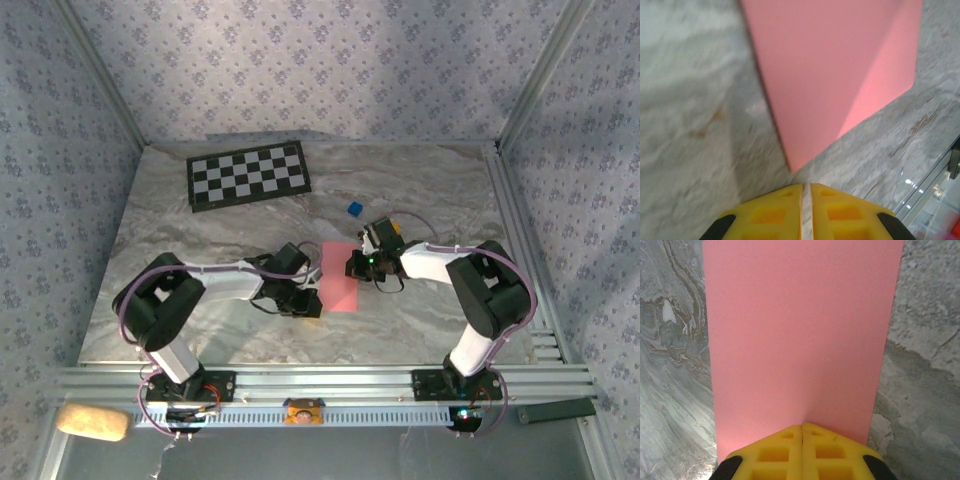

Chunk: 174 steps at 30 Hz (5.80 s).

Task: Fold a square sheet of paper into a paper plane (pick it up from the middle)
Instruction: First fold the square sheet of paper in half at the center of the table, then fold the triangle a second time at the center of the table.

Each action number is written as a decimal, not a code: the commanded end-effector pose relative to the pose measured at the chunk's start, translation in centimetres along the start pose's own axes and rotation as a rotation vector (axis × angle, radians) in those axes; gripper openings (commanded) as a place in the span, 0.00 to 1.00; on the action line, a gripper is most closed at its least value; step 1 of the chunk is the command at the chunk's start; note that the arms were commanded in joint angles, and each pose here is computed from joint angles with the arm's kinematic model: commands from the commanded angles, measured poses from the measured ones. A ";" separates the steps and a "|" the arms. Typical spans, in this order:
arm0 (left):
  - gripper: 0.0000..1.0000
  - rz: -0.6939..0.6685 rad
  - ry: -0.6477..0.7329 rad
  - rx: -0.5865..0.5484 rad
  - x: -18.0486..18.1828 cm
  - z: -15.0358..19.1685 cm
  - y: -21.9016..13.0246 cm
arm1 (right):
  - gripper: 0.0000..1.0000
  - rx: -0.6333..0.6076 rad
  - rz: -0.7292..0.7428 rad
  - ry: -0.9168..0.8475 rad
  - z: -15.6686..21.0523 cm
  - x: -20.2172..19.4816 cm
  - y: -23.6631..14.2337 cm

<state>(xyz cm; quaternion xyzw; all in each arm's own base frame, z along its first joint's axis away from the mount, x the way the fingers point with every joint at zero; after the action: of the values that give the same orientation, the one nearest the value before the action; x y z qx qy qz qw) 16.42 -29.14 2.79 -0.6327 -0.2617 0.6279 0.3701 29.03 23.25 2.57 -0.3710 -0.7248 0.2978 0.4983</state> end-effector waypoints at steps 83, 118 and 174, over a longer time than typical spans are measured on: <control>0.07 0.162 -0.166 -0.125 0.1 -16.6 0.2 | 0.36 0.046 -0.239 0.197 3.7 4.2 -3.6; 0.25 0.206 -0.046 -0.175 -4.3 -18.3 -3.7 | 0.16 0.054 -0.269 0.297 2.0 0.9 -1.3; 0.17 0.163 0.383 -0.237 -6.7 -6.0 -6.6 | 0.16 0.067 -0.204 0.198 1.7 1.5 -2.0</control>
<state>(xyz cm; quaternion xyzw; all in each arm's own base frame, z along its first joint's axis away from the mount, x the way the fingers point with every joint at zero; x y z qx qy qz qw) 24.08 -30.47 12.39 -0.8014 -0.2423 0.4837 0.2551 26.31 23.28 4.35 -0.2996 -0.6996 0.2340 0.6050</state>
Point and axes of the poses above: each hand's point on the last joint's axis, 136 mm out from that joint toward the fingers, its own y axis out along the fingers, its own x axis along the line the jaws close on, z = x × y, the point moved 1 cm from there along -y, back along the fingers, and after that the axes turned 10 degrees about -y, right-handed, at the moved point
